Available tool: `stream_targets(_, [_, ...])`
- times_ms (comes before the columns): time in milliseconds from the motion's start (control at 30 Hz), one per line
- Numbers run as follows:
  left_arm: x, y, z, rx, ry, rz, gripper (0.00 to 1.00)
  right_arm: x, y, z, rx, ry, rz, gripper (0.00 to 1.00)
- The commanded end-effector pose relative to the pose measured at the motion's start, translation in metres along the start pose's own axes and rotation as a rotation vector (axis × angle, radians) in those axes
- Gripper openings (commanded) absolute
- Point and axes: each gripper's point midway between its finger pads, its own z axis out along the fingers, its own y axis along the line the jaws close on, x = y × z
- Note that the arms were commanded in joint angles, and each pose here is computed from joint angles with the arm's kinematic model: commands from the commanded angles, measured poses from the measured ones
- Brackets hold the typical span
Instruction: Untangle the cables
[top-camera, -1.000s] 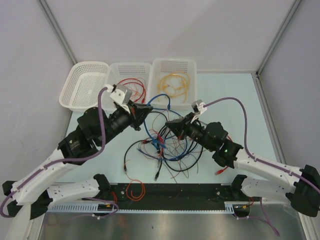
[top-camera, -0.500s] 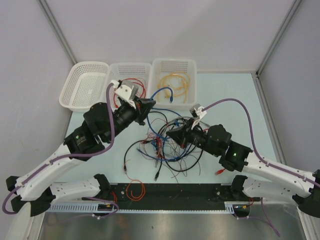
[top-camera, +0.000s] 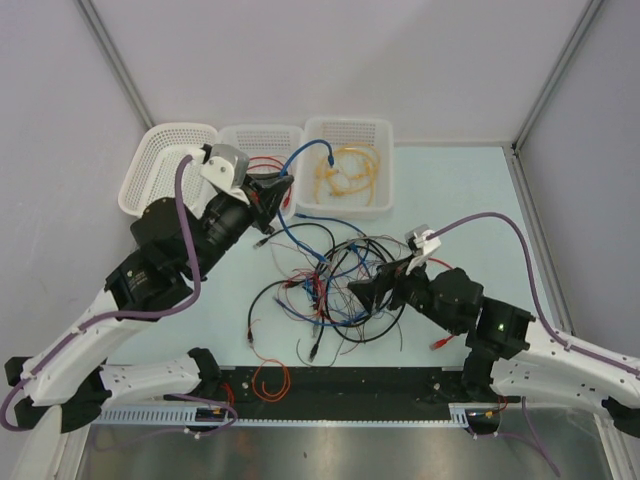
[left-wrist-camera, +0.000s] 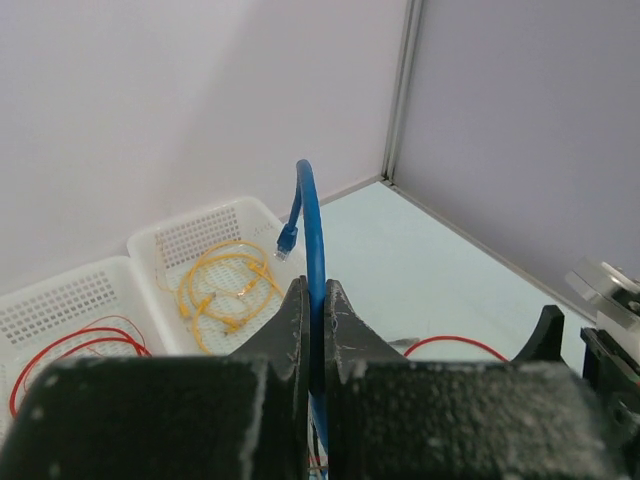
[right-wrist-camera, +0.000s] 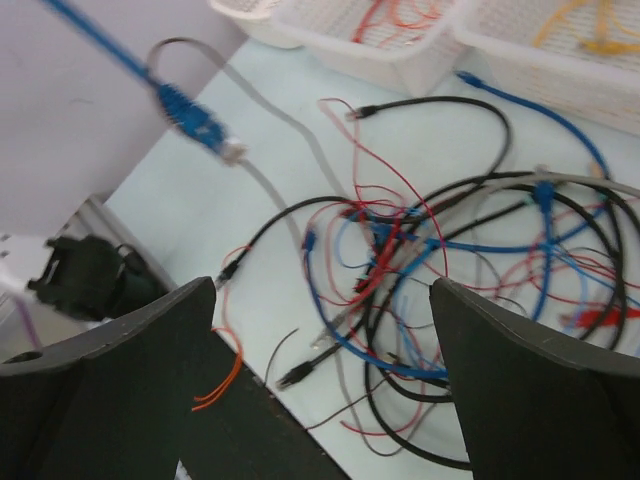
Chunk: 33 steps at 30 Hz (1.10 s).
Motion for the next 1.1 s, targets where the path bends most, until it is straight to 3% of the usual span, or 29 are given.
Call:
stream_targets(0, [-0.028, 0.001, -0.004, 0.009, -0.066, -0.006, 0.0, -0.005, 0.034, 0.009, -0.101, -0.046, -0.074, 0.96])
stream_targets(233, [-0.042, -0.007, -0.009, 0.055, -0.082, -0.055, 0.0, 0.01, 0.042, 0.051, -0.109, -0.057, -0.148, 0.93])
stream_targets(367, [-0.043, -0.011, -0.01, 0.074, -0.069, -0.068, 0.0, 0.022, 0.031, 0.078, -0.097, -0.037, -0.126, 0.83])
stream_targets(433, [-0.043, -0.011, -0.013, 0.075, -0.069, -0.071, 0.0, 0.021, 0.032, 0.082, -0.104, -0.048, -0.11, 0.63])
stream_targets(467, [-0.043, -0.009, -0.014, 0.068, -0.069, -0.072, 0.0, 0.016, 0.032, 0.08, -0.104, -0.063, -0.102, 0.32])
stream_targets(500, [-0.04, -0.008, -0.014, 0.061, -0.06, -0.069, 0.0, 0.011, 0.03, 0.078, -0.092, -0.078, -0.105, 0.13])
stream_targets(533, [-0.038, -0.006, -0.015, 0.054, -0.056, -0.066, 0.0, -0.002, 0.029, 0.069, -0.086, -0.114, -0.094, 0.0])
stream_targets(767, [-0.003, 0.023, -0.017, -0.103, 0.02, -0.014, 0.0, -0.045, -0.018, 0.016, 0.114, -0.224, -0.044, 0.0])
stream_targets(867, [-0.024, 0.042, -0.025, -0.189, -0.029, 0.021, 0.0, -0.016, -0.077, 0.004, 0.313, -0.136, -0.001, 0.0])
stream_targets(1067, [-0.109, 0.063, -0.044, -0.277, -0.206, 0.049, 0.0, 0.001, -0.131, -0.01, 0.425, -0.14, 0.219, 0.0])
